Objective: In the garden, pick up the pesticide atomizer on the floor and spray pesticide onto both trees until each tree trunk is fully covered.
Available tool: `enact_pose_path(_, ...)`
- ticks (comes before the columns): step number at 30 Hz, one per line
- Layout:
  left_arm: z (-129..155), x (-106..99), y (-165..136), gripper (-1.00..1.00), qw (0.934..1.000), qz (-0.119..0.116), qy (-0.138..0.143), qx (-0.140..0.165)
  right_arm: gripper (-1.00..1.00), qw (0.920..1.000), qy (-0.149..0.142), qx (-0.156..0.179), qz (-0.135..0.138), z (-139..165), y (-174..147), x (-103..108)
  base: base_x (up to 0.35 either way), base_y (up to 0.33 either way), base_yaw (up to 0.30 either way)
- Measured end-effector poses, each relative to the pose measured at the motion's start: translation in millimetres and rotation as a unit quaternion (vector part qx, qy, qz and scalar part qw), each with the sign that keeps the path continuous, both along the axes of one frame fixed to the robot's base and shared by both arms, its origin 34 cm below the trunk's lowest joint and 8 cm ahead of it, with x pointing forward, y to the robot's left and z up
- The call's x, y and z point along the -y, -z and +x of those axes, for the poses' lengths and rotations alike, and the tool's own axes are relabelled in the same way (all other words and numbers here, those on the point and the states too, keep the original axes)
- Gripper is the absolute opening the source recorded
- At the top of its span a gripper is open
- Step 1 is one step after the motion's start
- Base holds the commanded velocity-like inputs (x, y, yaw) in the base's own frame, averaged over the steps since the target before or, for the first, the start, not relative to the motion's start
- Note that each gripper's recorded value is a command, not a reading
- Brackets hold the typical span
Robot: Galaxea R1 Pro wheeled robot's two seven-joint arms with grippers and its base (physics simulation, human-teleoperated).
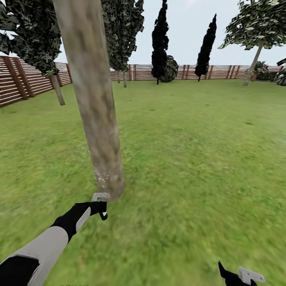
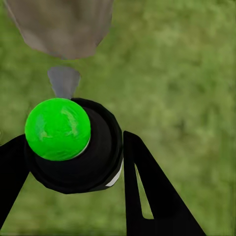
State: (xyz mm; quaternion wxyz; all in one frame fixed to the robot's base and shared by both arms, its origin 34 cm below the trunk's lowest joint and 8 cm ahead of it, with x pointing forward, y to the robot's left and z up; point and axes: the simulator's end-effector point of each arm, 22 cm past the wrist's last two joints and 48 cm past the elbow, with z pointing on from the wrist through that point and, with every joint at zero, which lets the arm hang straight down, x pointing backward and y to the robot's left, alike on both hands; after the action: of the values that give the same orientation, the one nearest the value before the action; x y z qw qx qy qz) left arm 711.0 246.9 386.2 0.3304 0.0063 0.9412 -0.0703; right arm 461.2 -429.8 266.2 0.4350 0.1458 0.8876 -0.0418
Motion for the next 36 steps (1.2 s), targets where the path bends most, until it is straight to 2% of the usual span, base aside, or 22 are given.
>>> enact_pose_path(6, 0, 0, 0, -1.0, 1.0, 0.0, 0.0, 0.0, 1.0, 1.0, 0.0, 0.0, 0.0, 0, 0, 0, 0.123, -0.274, 0.043)
enact_pose_path(21, -1, -1, 2, -1.0, 1.0, 0.0, -0.001, -0.001, 1.0, 1.0, 0.0, 0.0, 0.0, 0, 0, 0, 0.121, -0.274, 0.272)
enact_pose_path(27, 2, -4, -1, -1.0, 1.0, 0.001, -0.004, 0.006, 1.0, 1.0, 0.001, 0.0, 0.0, 0, 0, 0, -0.06, -0.056, 0.078)
enact_pose_path(28, 13, -6, -11, -1.0, 0.9991, -0.003, -0.012, 0.04, 1.0, 1.0, 0.001, 0.001, -0.001, 0, -1, 1, -0.02, 0.0, 0.001)
enact_pose_path(29, 26, -1, -24, -1.0, 0.9969, -0.007, -0.009, 0.078, 1.0, 1.0, 0.001, 0.001, -0.001, 0, -1, 1, -0.01, 0.0, 0.0)
enact_pose_path(30, 28, 9, -28, -1.0, 0.9963, -0.01, -0.003, 0.086, 1.0, 1.0, 0.001, 0.001, 0.0, 0, -1, 1, -0.005, 0.0, 0.0)
enact_pose_path(32, 36, 47, -38, -1.0, 0.9949, -0.022, 0.015, 0.098, 1.0, 1.0, 0.001, 0.001, 0.0, 0, -1, 1, -0.001, 0.0, 0.0)
enact_pose_path(33, 38, 59, -43, -1.0, 0.9942, -0.024, 0.024, 0.102, 1.0, 1.0, 0.001, 0.001, 0.0, 0, 0, 1, 0.0, 0.0, 0.0)
enact_pose_path(34, 42, 57, -49, -1.0, 0.9934, -0.022, 0.027, 0.109, 1.0, 1.0, 0.001, 0.001, 0.0, 0, -1, 1, 0.0, 0.0, 0.0)
enact_pose_path(35, 47, 40, -56, -1.0, 0.9927, -0.013, 0.025, 0.117, 1.0, 1.0, 0.001, 0.001, 0.0, 1, 0, 1, 0.0, 0.0, 0.0)
enact_pose_path(36, 46, 13, -56, -1.0, 0.9935, -0.008, 0.029, 0.109, 1.0, 1.0, 0.001, 0.001, 0.0, 0, 0, 1, 0.0, 0.0, 0.0)
